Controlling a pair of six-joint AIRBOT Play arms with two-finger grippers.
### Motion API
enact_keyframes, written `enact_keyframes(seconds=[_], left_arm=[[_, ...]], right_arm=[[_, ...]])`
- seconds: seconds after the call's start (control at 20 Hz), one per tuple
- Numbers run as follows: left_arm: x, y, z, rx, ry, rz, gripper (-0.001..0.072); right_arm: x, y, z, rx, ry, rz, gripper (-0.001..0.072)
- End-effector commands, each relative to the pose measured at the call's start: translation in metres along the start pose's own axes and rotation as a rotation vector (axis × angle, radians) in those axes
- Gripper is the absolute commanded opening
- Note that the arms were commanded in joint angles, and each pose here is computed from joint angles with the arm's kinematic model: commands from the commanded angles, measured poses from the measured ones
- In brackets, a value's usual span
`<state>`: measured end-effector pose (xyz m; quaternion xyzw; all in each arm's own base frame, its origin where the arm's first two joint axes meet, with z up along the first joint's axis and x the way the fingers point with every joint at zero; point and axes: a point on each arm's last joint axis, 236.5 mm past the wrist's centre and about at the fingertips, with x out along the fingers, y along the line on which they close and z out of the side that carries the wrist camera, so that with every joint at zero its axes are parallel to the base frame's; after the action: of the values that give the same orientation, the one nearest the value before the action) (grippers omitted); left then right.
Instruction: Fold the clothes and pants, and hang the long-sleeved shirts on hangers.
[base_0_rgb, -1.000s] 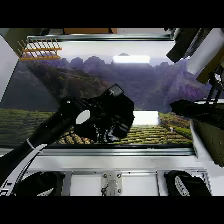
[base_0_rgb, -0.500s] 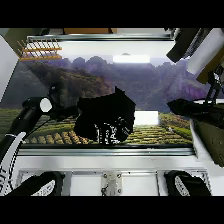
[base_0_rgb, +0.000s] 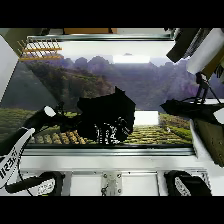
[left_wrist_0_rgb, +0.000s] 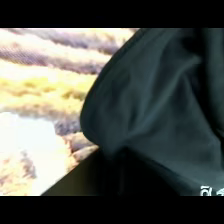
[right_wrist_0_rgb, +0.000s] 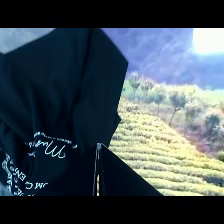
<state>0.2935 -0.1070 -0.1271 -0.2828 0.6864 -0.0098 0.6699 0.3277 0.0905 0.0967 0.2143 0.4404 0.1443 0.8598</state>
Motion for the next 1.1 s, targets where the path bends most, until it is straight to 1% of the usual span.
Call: enact_keyframes(seconds=[0.0,0.15,0.3,0.35,0.4,0.45,0.7,0.95,1.0,1.05], left_arm=[[-0.004,-0.011,0.016,0.017,-0.077,-0.026,0.0006],[-0.046,-0.019,0.046,0.042,-0.2,-0.072,0.0005],[-0.082,-0.029,0.066,0.061,-0.301,-0.107,0.0006],[-0.088,-0.031,0.068,0.066,-0.319,-0.113,0.0006],[-0.091,-0.033,0.069,0.068,-0.325,-0.116,0.0006],[-0.091,-0.033,0.068,0.07,-0.325,-0.116,0.0006],[-0.091,-0.033,0.068,0.07,-0.322,-0.116,0.0006],[-0.091,-0.033,0.068,0.07,-0.323,-0.116,0.0006],[-0.091,-0.033,0.068,0.07,-0.323,-0.116,0.0006],[-0.091,-0.033,0.068,0.069,-0.323,-0.116,0.0006]], right_arm=[[0.03,0.001,-0.006,-0.047,0.091,0.01,0.0012],[0.064,0.001,0.017,-0.082,0.148,0.013,0.0012],[0.119,0.001,0.047,-0.179,0.194,0.021,0.0018],[0.14,0.001,0.051,-0.214,0.216,0.029,0.0116],[0.162,0.0,0.054,-0.233,0.239,0.036,0.0415],[0.185,-0.001,0.056,-0.239,0.262,0.04,0.0564],[0.276,-0.005,0.045,-0.217,0.346,0.055,0.0561],[0.318,0.019,0.016,-0.268,0.402,0.086,0.0561],[0.322,0.025,0.011,-0.277,0.407,0.09,0.0538],[0.325,0.03,0.007,-0.287,0.408,0.095,0.046]])
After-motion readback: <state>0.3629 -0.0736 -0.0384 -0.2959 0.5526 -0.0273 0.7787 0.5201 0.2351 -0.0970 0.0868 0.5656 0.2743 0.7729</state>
